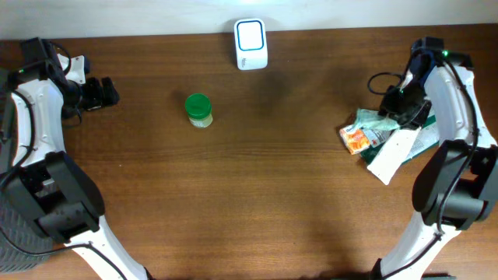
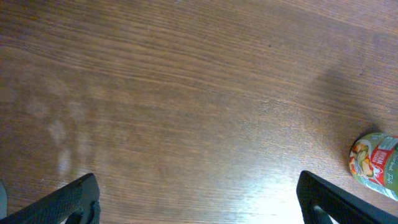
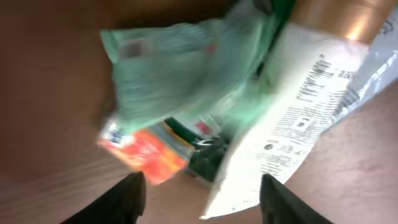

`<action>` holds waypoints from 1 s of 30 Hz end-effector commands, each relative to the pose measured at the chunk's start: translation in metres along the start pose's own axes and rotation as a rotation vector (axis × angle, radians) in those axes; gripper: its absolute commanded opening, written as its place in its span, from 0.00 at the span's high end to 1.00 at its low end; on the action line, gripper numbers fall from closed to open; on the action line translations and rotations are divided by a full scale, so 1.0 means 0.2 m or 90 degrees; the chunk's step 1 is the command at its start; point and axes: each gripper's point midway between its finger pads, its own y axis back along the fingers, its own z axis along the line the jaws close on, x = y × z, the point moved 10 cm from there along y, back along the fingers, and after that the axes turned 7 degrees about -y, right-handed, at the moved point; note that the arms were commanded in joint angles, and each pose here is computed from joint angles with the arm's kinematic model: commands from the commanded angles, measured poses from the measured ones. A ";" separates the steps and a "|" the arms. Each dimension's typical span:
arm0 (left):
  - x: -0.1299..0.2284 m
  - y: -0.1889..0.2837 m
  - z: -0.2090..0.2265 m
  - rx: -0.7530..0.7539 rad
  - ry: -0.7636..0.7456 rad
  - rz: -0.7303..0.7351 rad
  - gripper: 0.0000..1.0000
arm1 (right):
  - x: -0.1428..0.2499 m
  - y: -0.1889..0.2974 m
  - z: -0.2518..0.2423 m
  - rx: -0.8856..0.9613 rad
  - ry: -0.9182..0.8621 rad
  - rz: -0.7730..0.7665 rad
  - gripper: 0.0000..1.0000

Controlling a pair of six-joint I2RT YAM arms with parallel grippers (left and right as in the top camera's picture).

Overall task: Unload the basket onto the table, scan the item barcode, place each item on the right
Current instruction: 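Move the right gripper left to the green-lidded jar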

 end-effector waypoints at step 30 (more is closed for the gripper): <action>0.00 0.01 0.04 -0.009 0.007 -0.003 0.01 | 1.03 -0.30 1.98 -0.329 0.753 -0.332 0.02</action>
